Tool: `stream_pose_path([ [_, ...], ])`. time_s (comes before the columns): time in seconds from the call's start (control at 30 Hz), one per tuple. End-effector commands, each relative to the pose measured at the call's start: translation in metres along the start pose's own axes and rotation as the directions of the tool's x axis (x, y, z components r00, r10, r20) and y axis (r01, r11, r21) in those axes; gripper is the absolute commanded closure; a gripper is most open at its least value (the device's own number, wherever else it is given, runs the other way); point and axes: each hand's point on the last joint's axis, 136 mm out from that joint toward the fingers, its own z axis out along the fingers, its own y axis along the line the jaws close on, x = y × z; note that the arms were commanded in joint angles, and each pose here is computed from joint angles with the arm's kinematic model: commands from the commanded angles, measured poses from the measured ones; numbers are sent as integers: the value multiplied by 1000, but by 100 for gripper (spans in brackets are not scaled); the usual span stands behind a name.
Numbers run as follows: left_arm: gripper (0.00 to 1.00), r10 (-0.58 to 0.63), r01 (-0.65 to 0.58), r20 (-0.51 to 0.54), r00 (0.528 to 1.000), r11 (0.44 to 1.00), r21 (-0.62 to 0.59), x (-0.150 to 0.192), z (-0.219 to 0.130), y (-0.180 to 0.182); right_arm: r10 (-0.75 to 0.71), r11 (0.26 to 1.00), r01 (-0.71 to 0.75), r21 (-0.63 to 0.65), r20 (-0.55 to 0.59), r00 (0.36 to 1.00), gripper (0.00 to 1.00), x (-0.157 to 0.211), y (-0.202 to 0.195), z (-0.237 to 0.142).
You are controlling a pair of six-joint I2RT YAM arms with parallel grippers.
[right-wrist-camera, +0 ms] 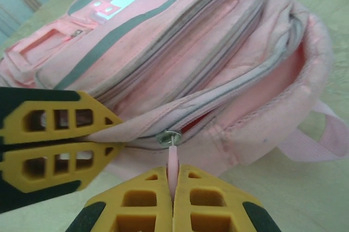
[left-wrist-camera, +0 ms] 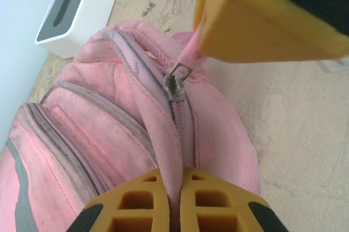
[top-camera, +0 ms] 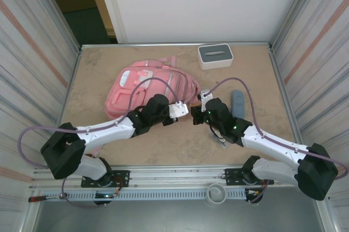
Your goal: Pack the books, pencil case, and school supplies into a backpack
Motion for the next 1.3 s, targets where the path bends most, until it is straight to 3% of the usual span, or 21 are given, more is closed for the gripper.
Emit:
stream_pose_path([
  [0.0,100,-41,44,88,995,998,-37,-12,-22,18,-69,979,45,198,112,991,100,-25,-32,-18],
  [0.23,100,-84,89,166,982,996,-21,-11,-56,24,-117,917,60,394,122,986,100,-37,-70,-30],
  [0.4,100,-123,133,153,981,989,-61,8,-72,35,-8,924,-33,381,105,994,100,-43,-94,-22],
  [0.53,99,-177,189,115,978,977,-102,35,-77,45,30,964,-57,260,106,994,100,-50,-78,-9],
  [0.77,65,-213,214,50,976,976,-23,41,-63,33,80,995,-84,45,95,992,100,-50,-31,1],
  [1.0,41,-215,208,115,970,976,72,-9,-59,15,102,994,-97,-57,100,990,100,-52,2,-6],
  [1.27,40,-186,179,47,982,977,115,-28,-19,-1,114,988,-101,-119,108,988,100,-55,21,-11],
])
